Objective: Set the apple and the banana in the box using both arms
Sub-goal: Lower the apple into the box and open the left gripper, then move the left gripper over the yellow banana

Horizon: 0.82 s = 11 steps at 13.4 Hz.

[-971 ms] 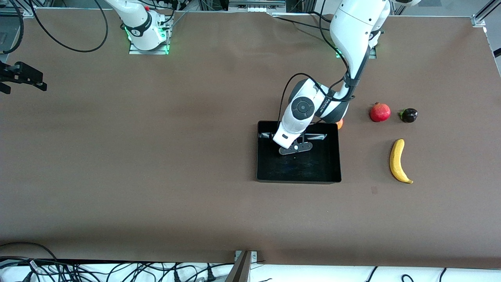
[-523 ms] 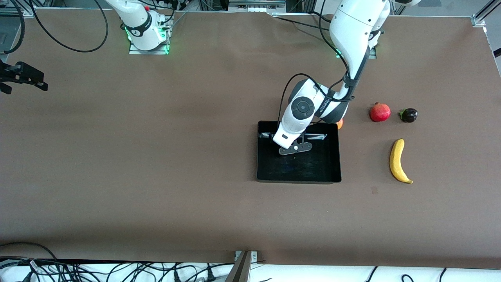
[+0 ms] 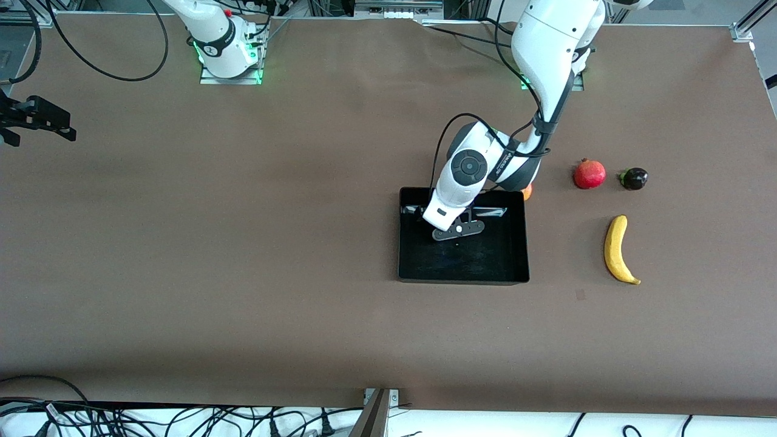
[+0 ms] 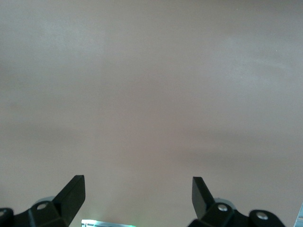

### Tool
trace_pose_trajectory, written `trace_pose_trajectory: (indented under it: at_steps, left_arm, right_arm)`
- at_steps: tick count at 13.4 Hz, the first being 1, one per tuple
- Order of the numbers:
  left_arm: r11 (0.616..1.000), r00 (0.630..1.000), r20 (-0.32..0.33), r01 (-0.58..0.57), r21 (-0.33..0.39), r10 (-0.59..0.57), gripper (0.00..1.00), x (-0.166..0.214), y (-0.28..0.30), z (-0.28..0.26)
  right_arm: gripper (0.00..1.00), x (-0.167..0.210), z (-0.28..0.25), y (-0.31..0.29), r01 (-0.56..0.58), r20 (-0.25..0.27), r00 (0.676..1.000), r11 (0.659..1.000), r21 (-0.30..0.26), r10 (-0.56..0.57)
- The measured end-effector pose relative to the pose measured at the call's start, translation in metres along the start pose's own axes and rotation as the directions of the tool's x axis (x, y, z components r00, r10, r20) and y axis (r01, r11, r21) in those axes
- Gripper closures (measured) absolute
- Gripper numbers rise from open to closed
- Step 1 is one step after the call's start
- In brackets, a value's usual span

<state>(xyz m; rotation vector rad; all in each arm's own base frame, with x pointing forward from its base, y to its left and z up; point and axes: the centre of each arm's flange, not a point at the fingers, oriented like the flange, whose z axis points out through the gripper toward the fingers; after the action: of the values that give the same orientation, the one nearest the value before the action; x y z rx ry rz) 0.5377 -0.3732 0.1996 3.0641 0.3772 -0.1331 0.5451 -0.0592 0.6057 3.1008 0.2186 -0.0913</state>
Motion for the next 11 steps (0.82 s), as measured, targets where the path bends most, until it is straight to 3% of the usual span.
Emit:
trace_pose_trajectory:
  at_steps: [5,11]
  left_arm:
    - [1.000,0.999,0.032,0.022,0.009,-0.022,0.00,0.002,-0.008,-0.108]
    - [1.000,0.994,0.108,-0.006,0.028,0.003,0.00,0.065,-0.103,-0.190]
  right_arm:
    - [0.00,0.000,0.000,-0.001,0.002,0.000,1.000,1.000,0.000,-0.002]
    - [0.00,0.000,0.000,-0.002,0.003,0.000,1.000,1.000,0.000,-0.003]
